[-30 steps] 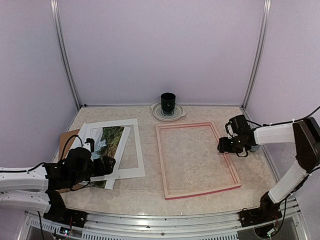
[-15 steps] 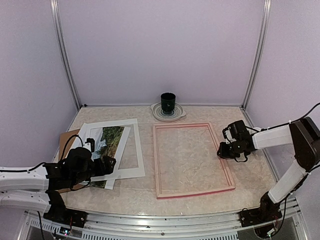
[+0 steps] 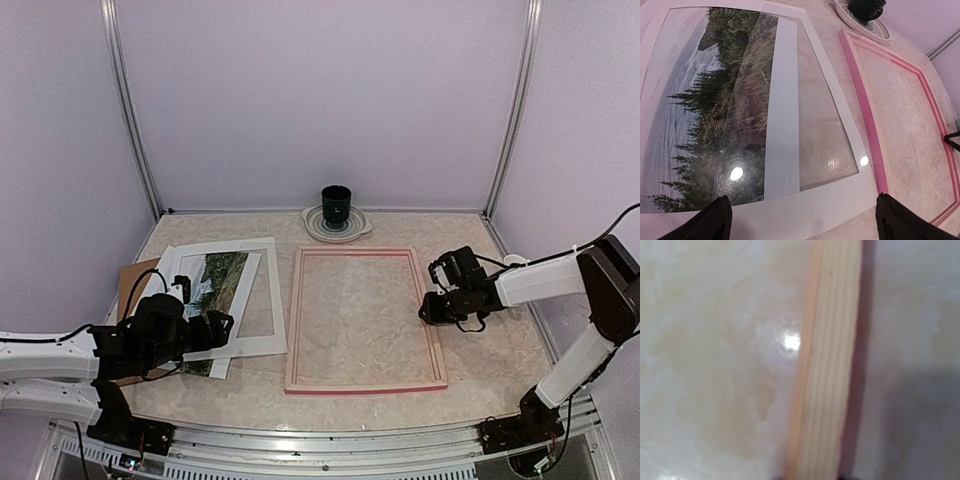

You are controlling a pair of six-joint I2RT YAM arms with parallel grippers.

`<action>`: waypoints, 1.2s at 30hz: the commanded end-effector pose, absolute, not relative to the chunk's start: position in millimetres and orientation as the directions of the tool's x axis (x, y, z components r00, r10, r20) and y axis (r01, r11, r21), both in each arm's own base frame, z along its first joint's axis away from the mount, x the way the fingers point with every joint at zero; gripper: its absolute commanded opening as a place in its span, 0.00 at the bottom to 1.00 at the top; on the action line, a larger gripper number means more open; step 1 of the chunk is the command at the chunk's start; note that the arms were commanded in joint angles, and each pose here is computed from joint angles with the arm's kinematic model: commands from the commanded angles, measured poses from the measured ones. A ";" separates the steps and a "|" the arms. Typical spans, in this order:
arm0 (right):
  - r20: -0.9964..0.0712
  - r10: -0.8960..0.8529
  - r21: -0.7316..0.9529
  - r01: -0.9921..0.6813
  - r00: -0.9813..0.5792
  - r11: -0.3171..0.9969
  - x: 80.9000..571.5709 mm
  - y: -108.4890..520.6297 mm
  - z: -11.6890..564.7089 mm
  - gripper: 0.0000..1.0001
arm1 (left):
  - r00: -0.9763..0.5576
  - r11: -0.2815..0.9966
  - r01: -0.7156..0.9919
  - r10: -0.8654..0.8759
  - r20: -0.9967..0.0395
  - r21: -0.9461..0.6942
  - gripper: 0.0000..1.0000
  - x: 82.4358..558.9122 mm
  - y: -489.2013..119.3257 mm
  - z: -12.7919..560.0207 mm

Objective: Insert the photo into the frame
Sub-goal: Adjust the frame body at the center of the board, then pick up the glass panel from the mat board.

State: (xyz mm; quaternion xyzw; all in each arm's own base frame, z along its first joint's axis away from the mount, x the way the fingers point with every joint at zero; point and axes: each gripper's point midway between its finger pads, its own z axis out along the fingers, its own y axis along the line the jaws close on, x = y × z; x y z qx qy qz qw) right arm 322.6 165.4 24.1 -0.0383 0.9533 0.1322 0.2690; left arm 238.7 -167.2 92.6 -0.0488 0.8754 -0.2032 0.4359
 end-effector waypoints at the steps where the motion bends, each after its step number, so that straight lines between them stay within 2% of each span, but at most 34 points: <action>1: -0.541 -0.002 0.199 -0.131 -0.841 0.971 323.2 162.7 35.6 0.38 | -0.604 0.909 0.100 -0.268 -0.750 -0.405 0.99 239.3 -169.2 95.0; 7: -0.617 -0.007 0.176 -0.147 -0.787 0.973 333.1 159.6 90.6 0.60 | -0.560 0.922 0.099 -0.258 -0.787 -0.373 0.99 253.0 -165.4 115.4; 10: -0.647 0.000 0.209 -0.177 -0.763 0.962 334.7 166.1 120.2 0.65 | -0.543 0.920 0.102 -0.267 -0.796 -0.378 0.99 266.2 -161.8 126.8; 16: -0.641 0.030 0.394 -0.294 -0.767 0.871 323.4 212.2 156.7 0.70 | -0.520 0.917 0.116 -0.271 -0.810 -0.381 0.99 292.9 -156.6 142.9; 22: -0.596 0.031 0.527 -0.362 -0.802 0.769 318.7 266.4 160.5 0.72 | -0.536 0.924 0.137 -0.233 -0.811 -0.356 0.99 311.9 -167.0 131.8; 36: -0.412 0.089 0.724 -0.267 -0.907 0.636 325.3 338.8 107.3 0.72 | -0.548 0.897 0.215 -0.218 -0.807 -0.387 0.99 312.9 -182.9 94.5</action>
